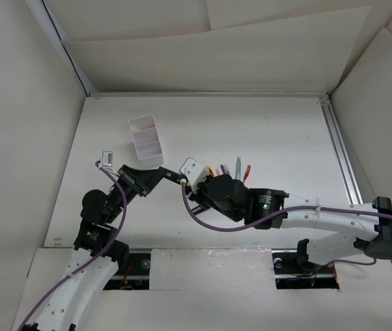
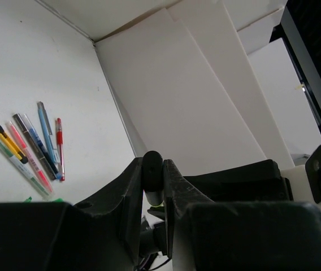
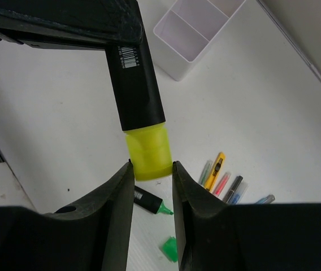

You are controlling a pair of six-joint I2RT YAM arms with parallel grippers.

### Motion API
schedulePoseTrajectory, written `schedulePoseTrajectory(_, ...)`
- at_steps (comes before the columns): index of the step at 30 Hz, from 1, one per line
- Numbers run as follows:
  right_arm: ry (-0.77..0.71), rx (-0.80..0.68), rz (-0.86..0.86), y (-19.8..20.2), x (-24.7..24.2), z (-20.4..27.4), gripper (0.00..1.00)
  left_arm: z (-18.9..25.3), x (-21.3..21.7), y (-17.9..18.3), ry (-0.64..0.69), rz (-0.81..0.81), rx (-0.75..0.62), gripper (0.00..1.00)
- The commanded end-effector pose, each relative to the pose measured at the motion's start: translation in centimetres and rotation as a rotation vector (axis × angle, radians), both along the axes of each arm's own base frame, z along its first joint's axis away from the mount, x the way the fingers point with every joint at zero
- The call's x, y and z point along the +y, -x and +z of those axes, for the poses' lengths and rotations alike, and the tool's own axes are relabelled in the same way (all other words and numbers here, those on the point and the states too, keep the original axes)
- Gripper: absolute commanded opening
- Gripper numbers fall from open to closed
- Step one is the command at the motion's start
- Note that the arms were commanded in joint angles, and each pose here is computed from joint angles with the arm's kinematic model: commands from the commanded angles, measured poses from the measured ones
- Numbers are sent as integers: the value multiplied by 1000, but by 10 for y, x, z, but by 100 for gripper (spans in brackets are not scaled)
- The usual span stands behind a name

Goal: Sort the stationery into containers
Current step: Close the pen cap on the pen.

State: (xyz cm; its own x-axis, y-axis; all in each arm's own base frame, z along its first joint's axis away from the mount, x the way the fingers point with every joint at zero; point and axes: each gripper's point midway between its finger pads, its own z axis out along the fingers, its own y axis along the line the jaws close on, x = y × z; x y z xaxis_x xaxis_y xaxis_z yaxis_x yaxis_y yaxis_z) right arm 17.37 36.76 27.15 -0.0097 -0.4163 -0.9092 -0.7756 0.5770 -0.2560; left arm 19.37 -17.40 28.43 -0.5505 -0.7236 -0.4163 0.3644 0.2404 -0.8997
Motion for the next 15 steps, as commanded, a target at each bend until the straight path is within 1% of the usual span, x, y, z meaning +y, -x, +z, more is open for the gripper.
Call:
schedulePoseTrajectory(1,-380,-87,96,9,38,117,25,-27,-24,30,-72,-216,80,0)
schedulePoseTrajectory(2,-373,-97,98,8,38,117,25,-27,-24,30,-72,-216,80,0)
schedulePoseTrajectory(8,-436,-149,93,6,34,154,25,-31,-25,30,-84,-225,91,0)
schedulePoseTrajectory(14,-459,-163,102,7,33,166,25,-32,-25,30,-83,-225,87,0)
schedulePoseTrajectory(15,-453,-170,103,7,33,166,25,-37,-26,29,-78,-226,104,0)
